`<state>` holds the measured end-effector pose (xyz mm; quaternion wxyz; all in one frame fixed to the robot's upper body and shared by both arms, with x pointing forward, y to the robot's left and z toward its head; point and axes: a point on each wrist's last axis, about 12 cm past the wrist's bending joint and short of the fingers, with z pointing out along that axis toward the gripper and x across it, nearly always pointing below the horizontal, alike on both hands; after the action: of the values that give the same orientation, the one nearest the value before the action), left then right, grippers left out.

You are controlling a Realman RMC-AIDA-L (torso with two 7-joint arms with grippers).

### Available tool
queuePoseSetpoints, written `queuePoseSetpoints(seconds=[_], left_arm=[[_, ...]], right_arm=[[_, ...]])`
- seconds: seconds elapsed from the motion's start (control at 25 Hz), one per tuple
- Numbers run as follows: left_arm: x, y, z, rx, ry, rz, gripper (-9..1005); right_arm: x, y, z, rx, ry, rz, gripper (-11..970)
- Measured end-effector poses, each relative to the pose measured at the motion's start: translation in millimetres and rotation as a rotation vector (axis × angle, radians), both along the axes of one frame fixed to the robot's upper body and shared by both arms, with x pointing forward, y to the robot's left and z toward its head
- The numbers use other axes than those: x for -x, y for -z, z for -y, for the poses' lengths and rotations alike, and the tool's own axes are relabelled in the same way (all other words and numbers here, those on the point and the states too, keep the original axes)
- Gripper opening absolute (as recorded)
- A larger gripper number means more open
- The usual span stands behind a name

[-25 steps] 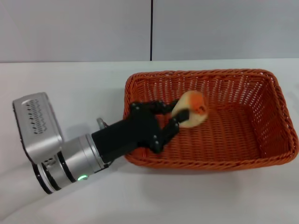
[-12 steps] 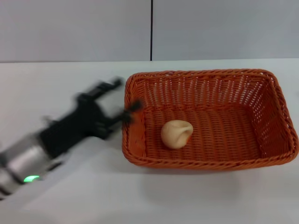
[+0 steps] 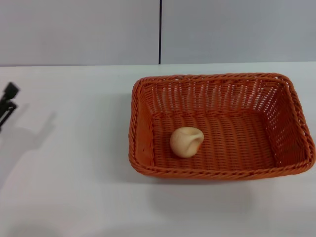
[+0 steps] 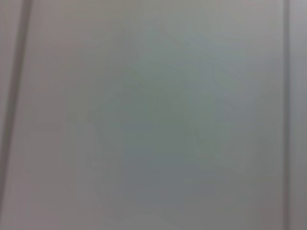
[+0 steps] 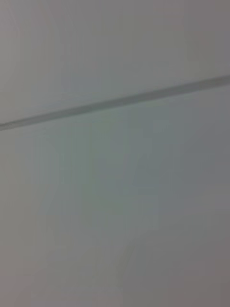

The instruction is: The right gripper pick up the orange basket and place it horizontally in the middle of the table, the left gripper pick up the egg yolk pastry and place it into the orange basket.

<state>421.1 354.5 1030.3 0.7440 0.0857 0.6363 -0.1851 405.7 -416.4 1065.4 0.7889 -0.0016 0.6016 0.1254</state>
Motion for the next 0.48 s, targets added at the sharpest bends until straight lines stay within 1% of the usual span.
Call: queuePoseSetpoints(seconds=[0.04,0.16,0.28,0.48], left_arm=[[5.4,1.1,-5,0.006,-0.041,0.0,813],[15.3,2.9,-12,0.027,-0.114,0.003,813],[23.5,4.9,-15,0.039,-0.155,0.0,813],[28.3,7.3,-15,0.046,-0.167,-0.011,813]], right_arm=[[1.2,4.8,-1,0.003,0.037,0.001,451],[2.7,15.0,-5,-0.003,0.121,0.004,451],[0.4,17.7,-8,0.0,0.134,0.006,450],[-2.3,18.4,-10,-0.007,0.133,0.006,450]])
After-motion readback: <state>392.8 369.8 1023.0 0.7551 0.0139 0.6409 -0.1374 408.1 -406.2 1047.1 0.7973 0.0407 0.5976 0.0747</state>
